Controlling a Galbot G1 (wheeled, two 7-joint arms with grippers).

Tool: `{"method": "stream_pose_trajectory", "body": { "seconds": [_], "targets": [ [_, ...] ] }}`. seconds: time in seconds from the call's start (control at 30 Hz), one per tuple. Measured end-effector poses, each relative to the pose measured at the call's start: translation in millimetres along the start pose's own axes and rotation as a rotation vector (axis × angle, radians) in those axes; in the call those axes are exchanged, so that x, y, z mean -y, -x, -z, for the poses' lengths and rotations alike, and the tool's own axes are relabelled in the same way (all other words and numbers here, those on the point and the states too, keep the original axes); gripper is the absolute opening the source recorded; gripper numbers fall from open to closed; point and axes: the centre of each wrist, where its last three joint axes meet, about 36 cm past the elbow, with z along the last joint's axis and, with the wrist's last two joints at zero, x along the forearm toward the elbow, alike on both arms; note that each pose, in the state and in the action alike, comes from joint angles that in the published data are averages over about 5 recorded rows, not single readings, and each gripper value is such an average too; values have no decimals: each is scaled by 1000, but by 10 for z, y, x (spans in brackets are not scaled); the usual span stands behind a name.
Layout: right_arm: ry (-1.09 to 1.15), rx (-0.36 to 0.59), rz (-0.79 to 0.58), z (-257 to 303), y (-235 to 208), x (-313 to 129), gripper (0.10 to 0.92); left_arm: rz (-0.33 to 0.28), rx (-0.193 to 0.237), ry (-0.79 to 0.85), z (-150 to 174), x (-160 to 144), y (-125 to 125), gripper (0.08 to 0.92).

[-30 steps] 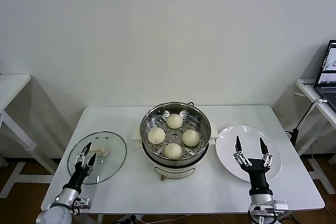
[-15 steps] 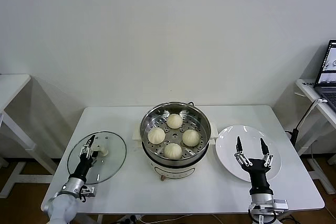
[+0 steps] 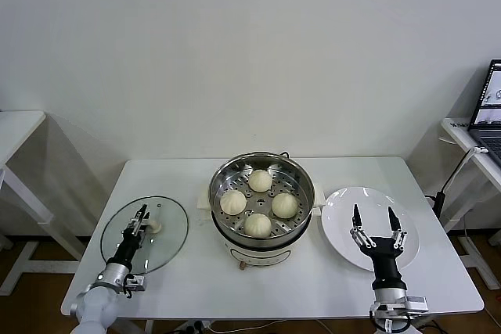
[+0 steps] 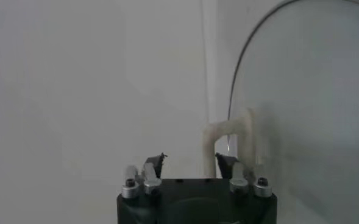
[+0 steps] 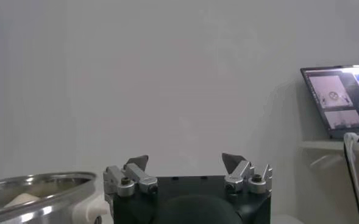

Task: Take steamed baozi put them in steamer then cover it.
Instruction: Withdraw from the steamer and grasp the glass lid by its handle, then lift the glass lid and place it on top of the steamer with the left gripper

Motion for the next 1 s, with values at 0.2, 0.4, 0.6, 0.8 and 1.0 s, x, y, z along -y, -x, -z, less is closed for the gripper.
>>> {"method": "stream_pose_trajectory", "body": {
  "seconds": [0.2,0.4,0.6,0.8,1.0],
  "targets": [
    [1,-3,1,-34,8,-3,823,-5,-2,9,-15,15,0,272],
    [2,-2,3,-48,30,-12,823,8,-9,17,-39,-23,-21,193],
    [2,1,4,-39,40,-12,823,59,-34,46,-132,-274,-79,193],
    [4,2,9,-56,41,-32,823,135,-81,67,-219,-771,-216,193],
    [6,5,15,-67,44,-58,823,180,-120,50,-145,-1357,-361,193]
  ]
}}
